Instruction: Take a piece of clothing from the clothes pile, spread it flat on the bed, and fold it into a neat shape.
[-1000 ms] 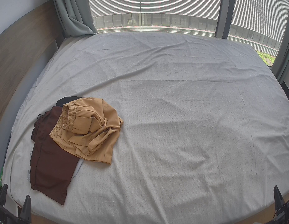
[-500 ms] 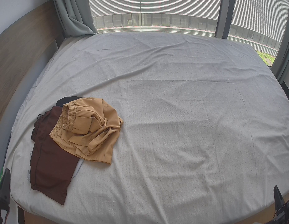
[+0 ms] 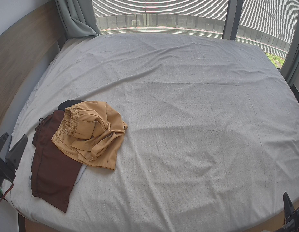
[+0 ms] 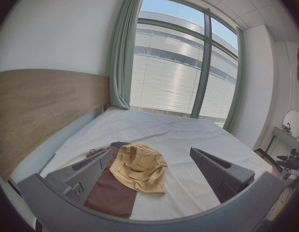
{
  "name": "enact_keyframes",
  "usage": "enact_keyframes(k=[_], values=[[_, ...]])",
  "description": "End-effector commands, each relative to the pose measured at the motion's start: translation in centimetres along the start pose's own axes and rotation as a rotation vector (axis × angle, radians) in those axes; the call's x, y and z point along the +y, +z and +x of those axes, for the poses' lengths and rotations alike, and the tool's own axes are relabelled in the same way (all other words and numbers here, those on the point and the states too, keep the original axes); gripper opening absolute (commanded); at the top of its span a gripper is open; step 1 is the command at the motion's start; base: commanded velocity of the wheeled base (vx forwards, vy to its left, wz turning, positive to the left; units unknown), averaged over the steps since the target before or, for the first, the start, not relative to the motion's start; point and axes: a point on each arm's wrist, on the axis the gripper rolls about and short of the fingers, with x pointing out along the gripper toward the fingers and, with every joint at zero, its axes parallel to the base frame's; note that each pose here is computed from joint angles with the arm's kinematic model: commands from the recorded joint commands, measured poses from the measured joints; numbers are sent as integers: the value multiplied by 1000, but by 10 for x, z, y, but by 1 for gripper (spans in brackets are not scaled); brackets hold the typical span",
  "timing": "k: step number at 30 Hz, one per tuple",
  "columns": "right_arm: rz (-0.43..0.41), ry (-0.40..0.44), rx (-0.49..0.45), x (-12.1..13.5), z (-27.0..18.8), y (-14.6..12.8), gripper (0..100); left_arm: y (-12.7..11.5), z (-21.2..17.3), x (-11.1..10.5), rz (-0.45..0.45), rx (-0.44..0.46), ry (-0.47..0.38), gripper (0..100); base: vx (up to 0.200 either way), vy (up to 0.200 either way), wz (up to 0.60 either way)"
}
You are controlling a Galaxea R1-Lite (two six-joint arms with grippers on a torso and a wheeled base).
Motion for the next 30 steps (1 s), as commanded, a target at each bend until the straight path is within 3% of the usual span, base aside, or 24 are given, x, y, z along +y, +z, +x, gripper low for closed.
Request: enact_keyframes(k=[1,7,13,21,24,30], values=[[1,1,2,0,0,-5,100,-9,30,2,-34,136,-28,100,0,0,0],[1,1,2,0,0,-5,100,-15,52,3,-42,216,-34,100,0,0,0],[-1,1,0,0,0,-5,100,-16,68,3,-65,274,-107,100,0,0,0],[-1,1,0,0,0,-5,100,-20,90,17,-140,343,-181,100,0,0,0],[-1,1,0,0,0,-5,100,-26,101,25,-149,373,-160,100,0,0,0],[-1,1,0,0,0,-5,100,-22,122,41,-156,334,-160,100,0,0,0]])
